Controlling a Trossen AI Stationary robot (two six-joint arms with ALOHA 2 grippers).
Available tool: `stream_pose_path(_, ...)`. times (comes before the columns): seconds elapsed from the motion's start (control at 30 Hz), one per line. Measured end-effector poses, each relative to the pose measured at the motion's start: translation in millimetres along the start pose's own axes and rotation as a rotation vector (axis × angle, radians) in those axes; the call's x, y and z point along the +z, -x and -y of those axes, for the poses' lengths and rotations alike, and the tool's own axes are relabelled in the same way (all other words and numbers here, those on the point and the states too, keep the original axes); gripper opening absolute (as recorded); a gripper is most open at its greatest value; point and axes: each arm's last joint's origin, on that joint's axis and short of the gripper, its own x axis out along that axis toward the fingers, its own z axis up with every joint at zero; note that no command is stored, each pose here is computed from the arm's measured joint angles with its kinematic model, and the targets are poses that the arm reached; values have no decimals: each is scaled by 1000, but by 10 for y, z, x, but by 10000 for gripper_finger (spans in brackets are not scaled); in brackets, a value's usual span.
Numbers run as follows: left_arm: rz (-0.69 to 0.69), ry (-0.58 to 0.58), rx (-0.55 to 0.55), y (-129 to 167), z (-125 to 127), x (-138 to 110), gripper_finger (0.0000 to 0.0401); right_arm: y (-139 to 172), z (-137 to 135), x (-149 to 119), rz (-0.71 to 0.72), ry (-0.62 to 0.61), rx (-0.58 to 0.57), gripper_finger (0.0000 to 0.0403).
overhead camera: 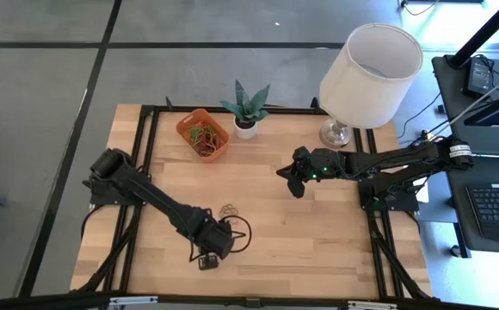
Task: Pick and place rubber bands into bin
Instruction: Put the black rubber band into the orange bin
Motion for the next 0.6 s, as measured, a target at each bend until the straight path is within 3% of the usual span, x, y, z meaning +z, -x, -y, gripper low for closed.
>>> stream_pose_path(0.3,-2,36,-39,-168,188,-62,133,0,0,0,0,0,0,17)
stream_pose_path(0.47,20,35,-68,-187,269,-85,165,0,1,0,0,0,0,17)
stream_pose_path(0.6,23,20,-29,-281,304,-118,179,0,0,0,0,0,0,17)
